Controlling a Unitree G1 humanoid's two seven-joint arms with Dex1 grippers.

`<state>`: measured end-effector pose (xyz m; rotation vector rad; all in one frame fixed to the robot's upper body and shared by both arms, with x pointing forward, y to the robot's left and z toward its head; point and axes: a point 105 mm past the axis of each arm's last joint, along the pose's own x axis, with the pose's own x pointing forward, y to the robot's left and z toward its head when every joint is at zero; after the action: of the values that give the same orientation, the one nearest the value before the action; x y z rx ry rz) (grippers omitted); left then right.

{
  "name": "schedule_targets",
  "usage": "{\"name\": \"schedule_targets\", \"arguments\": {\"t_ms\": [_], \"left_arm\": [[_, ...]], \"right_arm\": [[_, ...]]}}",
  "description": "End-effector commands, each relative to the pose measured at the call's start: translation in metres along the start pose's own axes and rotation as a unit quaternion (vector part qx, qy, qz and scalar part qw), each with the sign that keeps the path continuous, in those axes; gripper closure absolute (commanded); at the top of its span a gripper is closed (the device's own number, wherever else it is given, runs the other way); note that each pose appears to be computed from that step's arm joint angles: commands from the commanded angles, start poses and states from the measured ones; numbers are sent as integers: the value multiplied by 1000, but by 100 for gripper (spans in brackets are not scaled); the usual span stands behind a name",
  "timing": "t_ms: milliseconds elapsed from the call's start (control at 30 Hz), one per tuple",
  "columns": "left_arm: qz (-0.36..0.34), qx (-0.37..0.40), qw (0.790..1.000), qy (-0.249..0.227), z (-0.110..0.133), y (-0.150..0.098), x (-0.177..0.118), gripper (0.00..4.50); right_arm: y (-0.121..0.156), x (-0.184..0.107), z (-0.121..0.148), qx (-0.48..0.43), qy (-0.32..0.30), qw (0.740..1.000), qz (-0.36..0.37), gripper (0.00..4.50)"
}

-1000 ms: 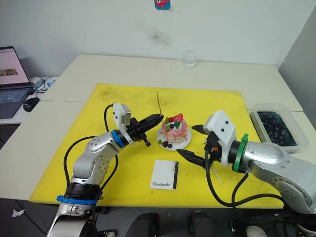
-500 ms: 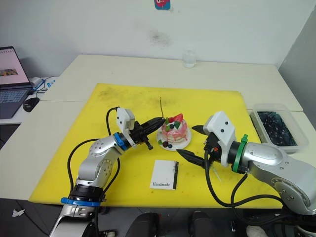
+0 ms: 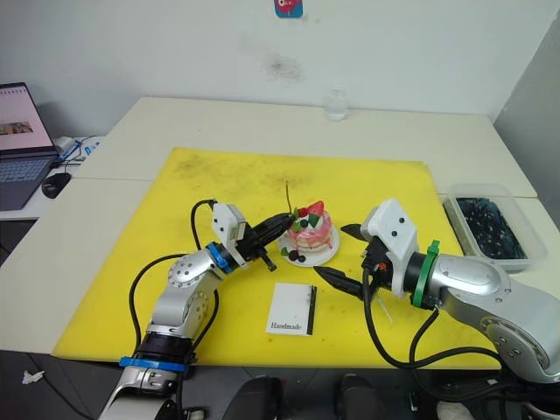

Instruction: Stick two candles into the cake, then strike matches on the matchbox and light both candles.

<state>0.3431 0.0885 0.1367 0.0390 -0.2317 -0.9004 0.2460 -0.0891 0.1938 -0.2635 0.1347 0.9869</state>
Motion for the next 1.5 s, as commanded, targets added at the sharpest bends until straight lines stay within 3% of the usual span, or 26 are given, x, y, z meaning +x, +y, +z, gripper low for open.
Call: {"name": "schedule_targets", "arguments": {"t_ms": [33, 67, 200, 533, 667, 833, 1033, 1200, 1500], "left_arm": [[-5, -8, 1000, -12, 7, -4, 2, 450], [-1, -9, 1000, -16, 10, -3, 1, 450], [15, -5, 1000, -19, 20, 5, -5, 343], [43, 34, 998, -17, 52, 20, -29, 9], [-10, 38, 998, 38, 56, 13, -52, 3], [-98, 40, 987, 121, 51, -6, -80, 3], [-221, 32, 960, 168, 45, -50, -83, 3], [-282, 27, 945, 163, 43, -78, -79, 3], [-309, 8, 943, 120, 53, -99, -73, 3]], "right_arm": [[4, -3, 8, -20, -16, 1000, 0, 3], [4, -3, 8, -20, -15, 1000, -1, 3], [4, -4, 8, -20, -15, 1000, -2, 0], [1, -2, 10, -19, -30, 999, -12, 0], [-6, -9, 15, -22, -45, 998, -36, 0], [-17, -39, 9, -20, -30, 995, -91, 0], [-3, -61, -35, -4, 49, 989, -140, 0], [6, -59, -76, 23, 91, 977, -192, 0], [4, -54, -110, 44, 102, 968, -225, 0]]}}
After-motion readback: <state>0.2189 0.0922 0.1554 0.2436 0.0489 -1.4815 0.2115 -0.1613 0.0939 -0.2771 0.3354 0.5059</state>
